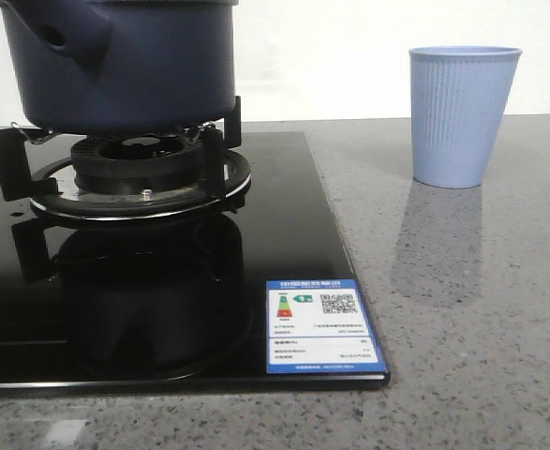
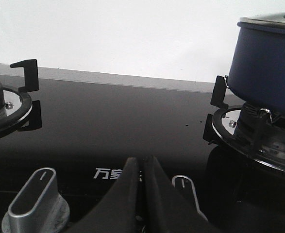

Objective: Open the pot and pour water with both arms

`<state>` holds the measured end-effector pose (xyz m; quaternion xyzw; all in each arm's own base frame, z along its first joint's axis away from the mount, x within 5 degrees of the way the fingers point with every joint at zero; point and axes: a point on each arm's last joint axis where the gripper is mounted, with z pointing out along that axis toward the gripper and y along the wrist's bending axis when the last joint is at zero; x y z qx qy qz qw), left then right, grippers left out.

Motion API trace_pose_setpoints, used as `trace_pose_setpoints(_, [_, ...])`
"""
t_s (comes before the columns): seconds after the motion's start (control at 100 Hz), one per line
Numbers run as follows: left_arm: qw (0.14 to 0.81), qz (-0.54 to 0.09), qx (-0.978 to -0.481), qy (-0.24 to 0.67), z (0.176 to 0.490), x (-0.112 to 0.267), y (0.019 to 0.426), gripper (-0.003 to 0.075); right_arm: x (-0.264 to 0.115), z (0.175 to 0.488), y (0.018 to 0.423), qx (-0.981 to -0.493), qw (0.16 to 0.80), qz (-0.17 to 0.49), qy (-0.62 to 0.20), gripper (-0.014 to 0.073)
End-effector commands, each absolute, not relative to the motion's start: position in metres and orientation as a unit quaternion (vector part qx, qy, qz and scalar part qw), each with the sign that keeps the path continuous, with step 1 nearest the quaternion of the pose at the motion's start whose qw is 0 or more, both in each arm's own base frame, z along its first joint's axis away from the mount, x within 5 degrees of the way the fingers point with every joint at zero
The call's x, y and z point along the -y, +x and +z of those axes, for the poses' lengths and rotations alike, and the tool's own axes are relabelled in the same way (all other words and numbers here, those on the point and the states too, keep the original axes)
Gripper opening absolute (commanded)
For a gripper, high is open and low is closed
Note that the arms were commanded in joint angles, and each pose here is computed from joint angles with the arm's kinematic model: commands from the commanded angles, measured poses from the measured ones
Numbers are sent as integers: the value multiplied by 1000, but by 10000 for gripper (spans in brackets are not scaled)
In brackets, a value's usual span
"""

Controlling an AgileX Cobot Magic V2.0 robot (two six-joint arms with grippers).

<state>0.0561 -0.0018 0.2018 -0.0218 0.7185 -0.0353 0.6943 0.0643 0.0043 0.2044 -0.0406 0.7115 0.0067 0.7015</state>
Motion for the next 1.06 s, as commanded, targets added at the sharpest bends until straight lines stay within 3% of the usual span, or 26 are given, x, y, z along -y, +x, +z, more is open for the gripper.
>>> trace_pose_setpoints(0.0, [719, -37, -694, -29, 199, 1, 55, -19, -4, 208, 59, -673, 739, 3, -41, -66])
trace_pose_setpoints(0.26, [718, -37, -694, -30, 199, 1, 56, -19, -3, 196, 56, -704, 709, 3, -39, -66])
trace_pose_setpoints(1.05, [718, -37, -694, -30, 199, 1, 56, -19, -3, 197, 56, -700, 713, 2, -40, -66])
